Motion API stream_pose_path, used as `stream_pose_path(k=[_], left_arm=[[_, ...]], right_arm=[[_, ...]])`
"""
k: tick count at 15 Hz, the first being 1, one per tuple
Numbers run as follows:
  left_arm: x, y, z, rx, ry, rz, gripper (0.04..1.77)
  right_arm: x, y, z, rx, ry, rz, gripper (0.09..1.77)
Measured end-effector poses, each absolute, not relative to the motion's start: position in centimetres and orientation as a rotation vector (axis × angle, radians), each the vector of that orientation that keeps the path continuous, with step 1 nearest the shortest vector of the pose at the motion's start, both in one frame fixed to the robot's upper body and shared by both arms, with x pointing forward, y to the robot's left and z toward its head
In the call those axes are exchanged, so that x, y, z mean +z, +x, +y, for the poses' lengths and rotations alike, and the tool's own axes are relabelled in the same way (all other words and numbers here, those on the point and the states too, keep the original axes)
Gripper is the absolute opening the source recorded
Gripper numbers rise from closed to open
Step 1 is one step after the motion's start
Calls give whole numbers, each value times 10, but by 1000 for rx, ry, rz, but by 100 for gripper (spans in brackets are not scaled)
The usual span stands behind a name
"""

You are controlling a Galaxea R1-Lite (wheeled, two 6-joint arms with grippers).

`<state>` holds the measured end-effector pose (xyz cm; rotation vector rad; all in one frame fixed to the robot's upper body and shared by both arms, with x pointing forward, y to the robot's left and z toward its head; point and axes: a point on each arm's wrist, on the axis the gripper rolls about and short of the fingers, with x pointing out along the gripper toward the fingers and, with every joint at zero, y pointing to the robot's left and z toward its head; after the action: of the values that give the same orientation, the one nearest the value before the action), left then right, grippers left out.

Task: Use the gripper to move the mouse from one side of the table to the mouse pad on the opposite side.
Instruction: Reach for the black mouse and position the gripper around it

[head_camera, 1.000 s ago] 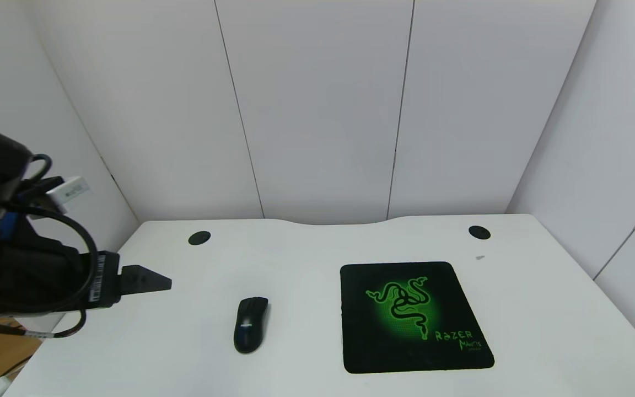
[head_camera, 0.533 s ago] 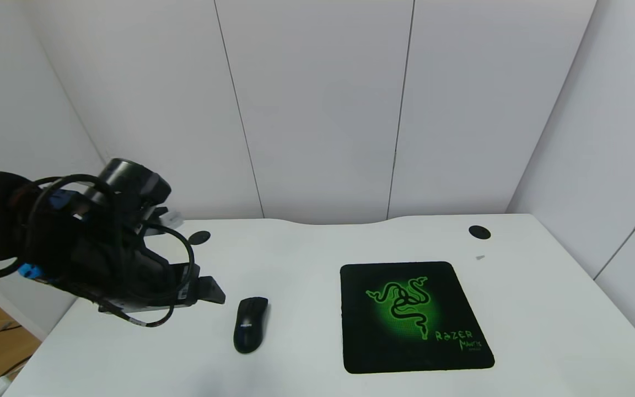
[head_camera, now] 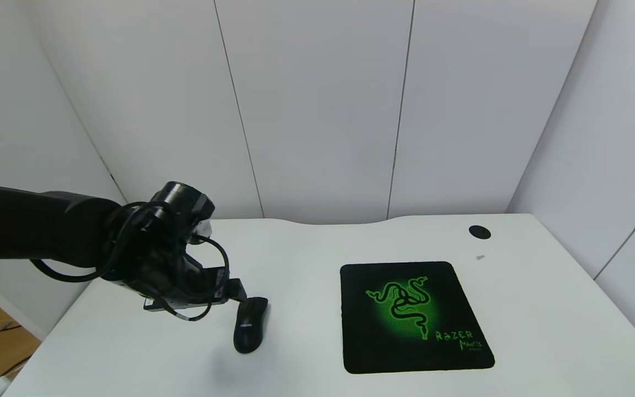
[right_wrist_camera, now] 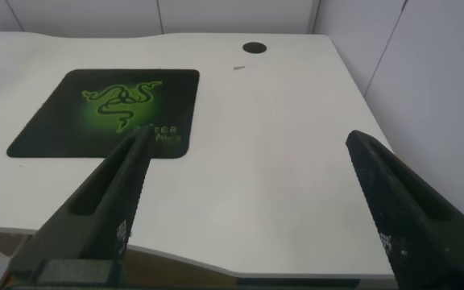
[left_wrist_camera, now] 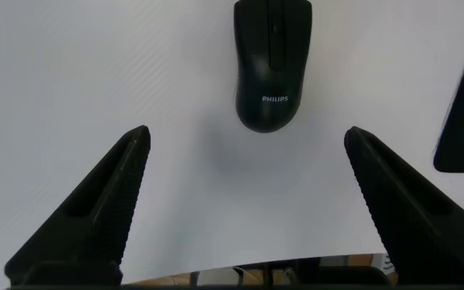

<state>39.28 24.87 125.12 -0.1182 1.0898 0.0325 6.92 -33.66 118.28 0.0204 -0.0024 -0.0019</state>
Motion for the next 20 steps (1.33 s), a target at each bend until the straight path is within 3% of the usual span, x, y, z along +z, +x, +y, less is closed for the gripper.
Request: stream_pose_path(k=[8,14,16,20], left_arm=[[1205,416,236,51,-128,1115,172],[1202,417,235,56,-127,1110,172],[1174,419,219,125,-161,1120,172],[1164,423,214,147,-155,1105,172]], right_arm=[[1183,69,-337,-1,20,-2,171],[1183,69,-337,-2,20,-2,171],[1183,69,-337,-1,20,-2,171],[1183,69,-337,-1,20,-2,171]])
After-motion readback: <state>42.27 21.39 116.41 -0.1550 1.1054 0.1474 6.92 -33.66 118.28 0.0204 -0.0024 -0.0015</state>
